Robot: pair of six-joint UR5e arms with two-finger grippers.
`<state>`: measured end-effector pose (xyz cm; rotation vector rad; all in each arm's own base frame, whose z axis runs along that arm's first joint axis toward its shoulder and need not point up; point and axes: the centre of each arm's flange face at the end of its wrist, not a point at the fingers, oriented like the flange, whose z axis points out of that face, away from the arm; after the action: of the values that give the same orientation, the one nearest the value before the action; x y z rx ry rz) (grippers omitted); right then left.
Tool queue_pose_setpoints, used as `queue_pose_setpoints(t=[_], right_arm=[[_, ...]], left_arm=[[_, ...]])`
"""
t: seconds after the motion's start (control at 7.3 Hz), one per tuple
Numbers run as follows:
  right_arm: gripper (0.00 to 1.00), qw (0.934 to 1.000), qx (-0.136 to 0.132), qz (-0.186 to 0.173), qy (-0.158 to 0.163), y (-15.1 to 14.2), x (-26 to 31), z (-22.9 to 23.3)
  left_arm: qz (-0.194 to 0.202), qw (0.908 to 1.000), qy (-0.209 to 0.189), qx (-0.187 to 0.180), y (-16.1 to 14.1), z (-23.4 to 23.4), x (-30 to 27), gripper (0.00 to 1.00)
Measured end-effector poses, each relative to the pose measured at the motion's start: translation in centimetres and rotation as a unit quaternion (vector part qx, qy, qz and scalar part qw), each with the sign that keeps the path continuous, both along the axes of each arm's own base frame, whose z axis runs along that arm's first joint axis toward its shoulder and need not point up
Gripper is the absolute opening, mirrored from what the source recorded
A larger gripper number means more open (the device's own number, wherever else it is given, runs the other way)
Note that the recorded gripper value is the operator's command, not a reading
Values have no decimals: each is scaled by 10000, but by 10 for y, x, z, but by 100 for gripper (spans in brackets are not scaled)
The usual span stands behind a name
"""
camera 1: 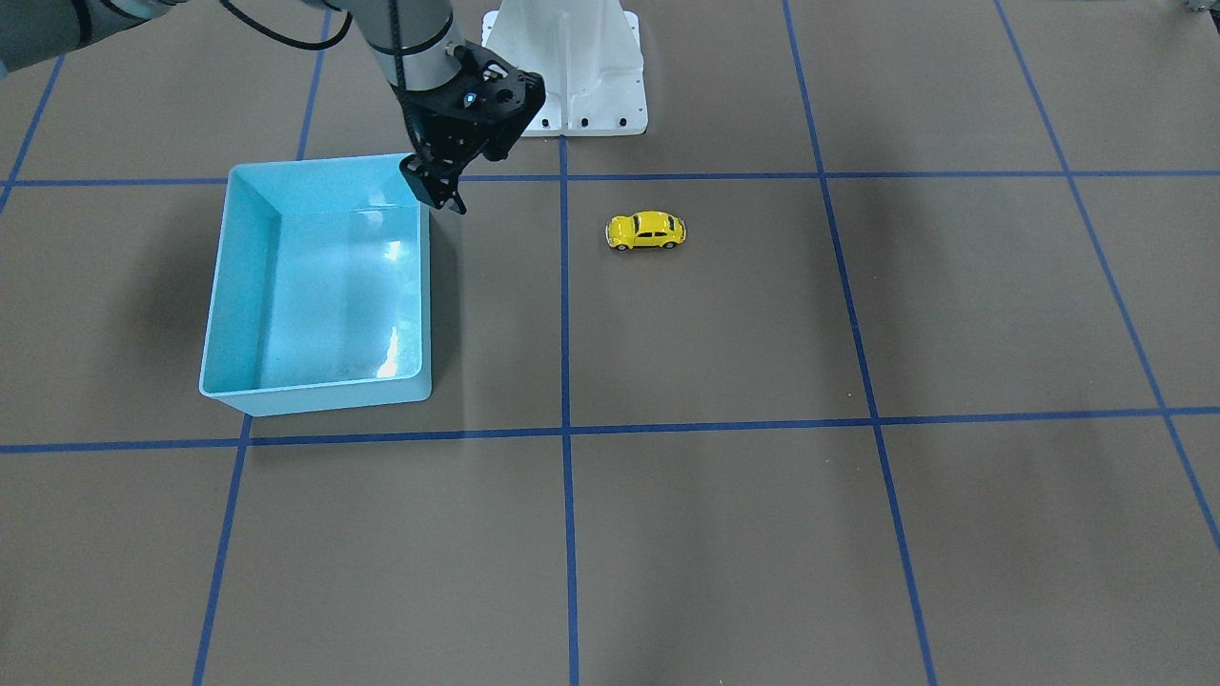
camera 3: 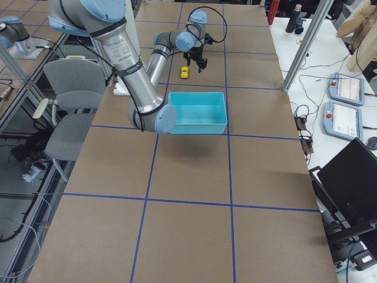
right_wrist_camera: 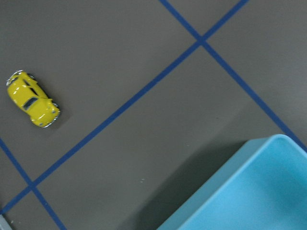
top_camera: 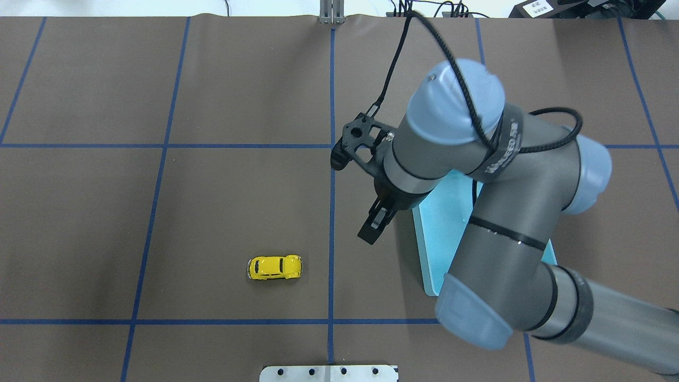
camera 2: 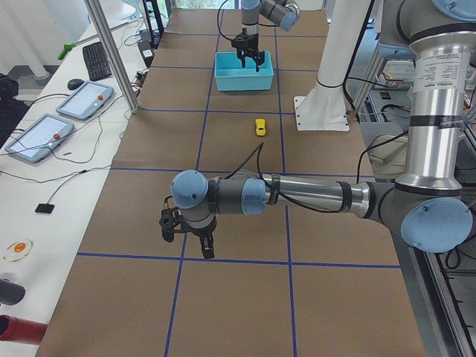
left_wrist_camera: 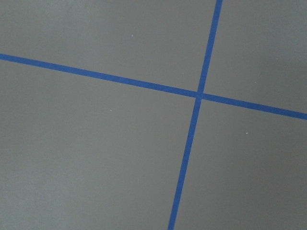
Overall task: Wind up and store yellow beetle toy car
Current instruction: 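Move the right gripper over the bin toward the yellow car, then lower the right gripper and grasp the yellow car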
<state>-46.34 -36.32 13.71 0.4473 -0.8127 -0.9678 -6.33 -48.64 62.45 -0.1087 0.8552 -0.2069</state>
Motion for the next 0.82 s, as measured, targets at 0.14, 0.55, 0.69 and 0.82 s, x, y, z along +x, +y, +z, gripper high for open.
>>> queue_pose_setpoints(t=[0.14,0.55,0.69,0.82], right_arm=[[98,9996,255,-119,-29,24,-32,-10],[99,9955,707,-585,-253,60,-122,-4],[99,9916,1007,-719,-373,61,-150,9],[99,9868,1324,-810,-473,59,-173,18]], left_arm=[[0,10000,7,-30,2,4,0,100],[-15,10000,15,-87,2,7,0,100],[-15,9999,14,-99,3,8,0,100],[-15,9999,11,-116,3,9,0,100]])
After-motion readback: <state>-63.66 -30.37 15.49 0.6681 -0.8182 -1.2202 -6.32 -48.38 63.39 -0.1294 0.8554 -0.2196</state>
